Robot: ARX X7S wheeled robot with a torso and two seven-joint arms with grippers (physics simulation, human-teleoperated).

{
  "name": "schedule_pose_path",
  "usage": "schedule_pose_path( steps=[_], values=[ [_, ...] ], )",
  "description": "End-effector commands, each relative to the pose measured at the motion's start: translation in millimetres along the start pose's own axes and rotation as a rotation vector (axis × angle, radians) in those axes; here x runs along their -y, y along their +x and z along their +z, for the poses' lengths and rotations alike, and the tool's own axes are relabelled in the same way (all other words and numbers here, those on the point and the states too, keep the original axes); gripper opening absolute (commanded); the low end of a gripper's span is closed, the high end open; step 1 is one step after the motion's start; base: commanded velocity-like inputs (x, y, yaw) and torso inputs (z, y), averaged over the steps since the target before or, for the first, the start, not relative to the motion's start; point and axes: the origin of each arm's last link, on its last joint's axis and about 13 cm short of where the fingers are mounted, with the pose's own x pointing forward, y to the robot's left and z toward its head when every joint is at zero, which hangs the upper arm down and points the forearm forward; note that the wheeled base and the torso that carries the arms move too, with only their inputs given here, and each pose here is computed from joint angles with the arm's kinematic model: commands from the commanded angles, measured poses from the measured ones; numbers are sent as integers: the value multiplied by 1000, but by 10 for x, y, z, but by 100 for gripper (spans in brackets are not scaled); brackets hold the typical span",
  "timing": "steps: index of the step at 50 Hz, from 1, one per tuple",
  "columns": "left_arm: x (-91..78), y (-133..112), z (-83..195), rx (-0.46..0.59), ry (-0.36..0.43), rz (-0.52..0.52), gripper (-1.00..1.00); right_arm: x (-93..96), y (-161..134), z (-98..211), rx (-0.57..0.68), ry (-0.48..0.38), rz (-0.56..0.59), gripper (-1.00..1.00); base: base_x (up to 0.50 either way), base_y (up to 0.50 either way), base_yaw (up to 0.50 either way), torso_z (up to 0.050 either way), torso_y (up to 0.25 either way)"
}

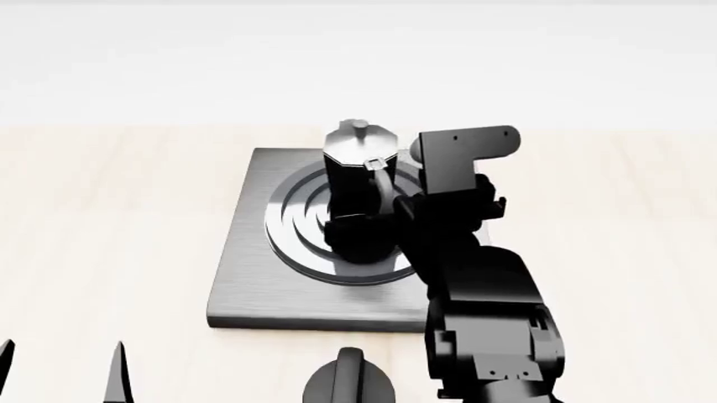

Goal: Put the moka pot on the stove.

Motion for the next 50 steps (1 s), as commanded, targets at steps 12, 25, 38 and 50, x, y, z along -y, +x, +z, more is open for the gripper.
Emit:
schedule_pose_path(
  steps=[12,25,38,50],
  values=[
    [3,2,3,2,0,0,100,11,-7,-21,-3,1,1,100,0,0,0,0,0],
    [4,-1,9,6,0,0,100,-3,-7,-58,-3,-21,46,100,0,0,0,0,0],
    [8,-10,20,9,0,-3,100,-5,-11,-97,4,-27,68,100,0,0,0,0,0],
    [12,-14,21,10,3,-4,100,27,-22,-104,26,-31,75,100,0,0,0,0,0]
  ],
)
